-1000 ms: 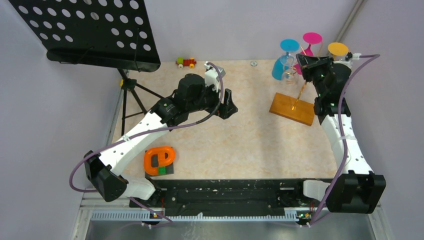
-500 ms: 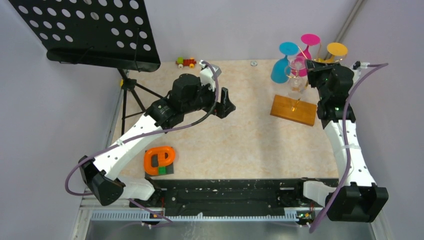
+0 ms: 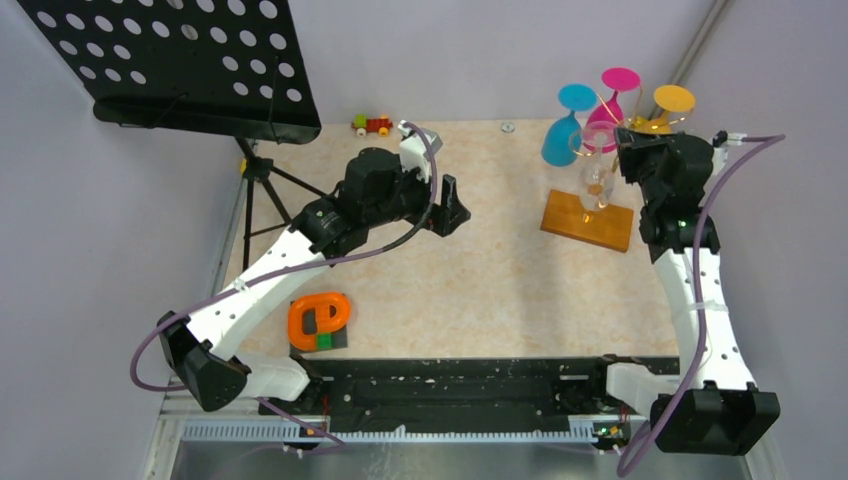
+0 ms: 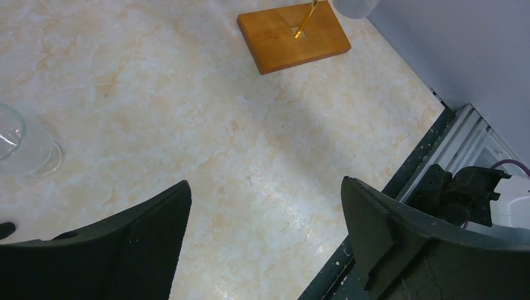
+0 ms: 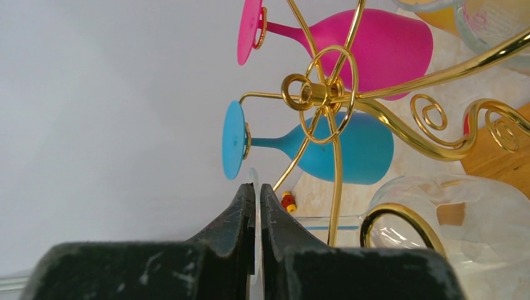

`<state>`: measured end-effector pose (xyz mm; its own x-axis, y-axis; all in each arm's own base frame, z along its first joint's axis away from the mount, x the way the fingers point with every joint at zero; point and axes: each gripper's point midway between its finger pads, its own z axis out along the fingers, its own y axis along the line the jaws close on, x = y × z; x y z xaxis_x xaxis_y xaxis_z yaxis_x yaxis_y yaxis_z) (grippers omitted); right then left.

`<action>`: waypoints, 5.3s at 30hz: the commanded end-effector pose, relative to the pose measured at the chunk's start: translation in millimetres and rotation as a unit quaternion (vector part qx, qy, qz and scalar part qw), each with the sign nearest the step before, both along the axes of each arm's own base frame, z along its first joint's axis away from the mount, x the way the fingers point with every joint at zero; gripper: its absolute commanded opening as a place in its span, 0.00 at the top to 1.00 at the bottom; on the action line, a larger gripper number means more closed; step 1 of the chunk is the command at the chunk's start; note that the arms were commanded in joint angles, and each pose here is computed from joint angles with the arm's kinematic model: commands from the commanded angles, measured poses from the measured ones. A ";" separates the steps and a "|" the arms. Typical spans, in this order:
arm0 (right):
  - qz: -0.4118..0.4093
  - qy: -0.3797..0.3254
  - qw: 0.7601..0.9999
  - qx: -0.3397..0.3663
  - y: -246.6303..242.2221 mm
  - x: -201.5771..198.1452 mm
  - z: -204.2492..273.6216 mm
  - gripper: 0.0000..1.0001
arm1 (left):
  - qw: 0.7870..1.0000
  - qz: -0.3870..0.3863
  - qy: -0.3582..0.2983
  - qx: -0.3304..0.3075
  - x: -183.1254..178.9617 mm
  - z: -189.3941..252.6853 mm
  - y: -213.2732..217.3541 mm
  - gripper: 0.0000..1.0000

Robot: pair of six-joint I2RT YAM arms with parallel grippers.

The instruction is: Take the wine glass off the wine glass rack

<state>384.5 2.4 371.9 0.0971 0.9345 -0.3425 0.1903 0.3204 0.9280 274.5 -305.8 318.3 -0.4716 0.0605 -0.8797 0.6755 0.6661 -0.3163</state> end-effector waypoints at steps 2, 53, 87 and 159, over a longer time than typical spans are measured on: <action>-0.009 -0.077 0.997 0.003 -2.7 -27.3 69.5 1.00 | 0.999 -0.001 -0.032 -0.020 -3.3 24.1 4.6 0.07; 0.368 -0.158 0.910 0.103 124.9 -160.4 105.1 1.00 | 0.852 -0.302 -0.358 -0.235 -45.8 137.4 -147.3 0.32; 0.318 -0.228 0.920 -0.025 110.7 -152.7 100.8 0.09 | 0.892 -0.082 -0.289 -0.339 2.4 212.1 -115.4 1.00; 0.472 -0.454 0.750 0.094 156.3 -215.6 179.5 1.00 | 0.705 -0.140 -0.240 -0.652 -57.4 290.7 -48.3 0.85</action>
<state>182.2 160.7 528.3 -0.5892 0.7304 -0.3456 -0.6986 -0.2454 0.6721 235.0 -369.1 594.5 -0.2646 -0.8956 -0.3578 0.9374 -0.1517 -0.3135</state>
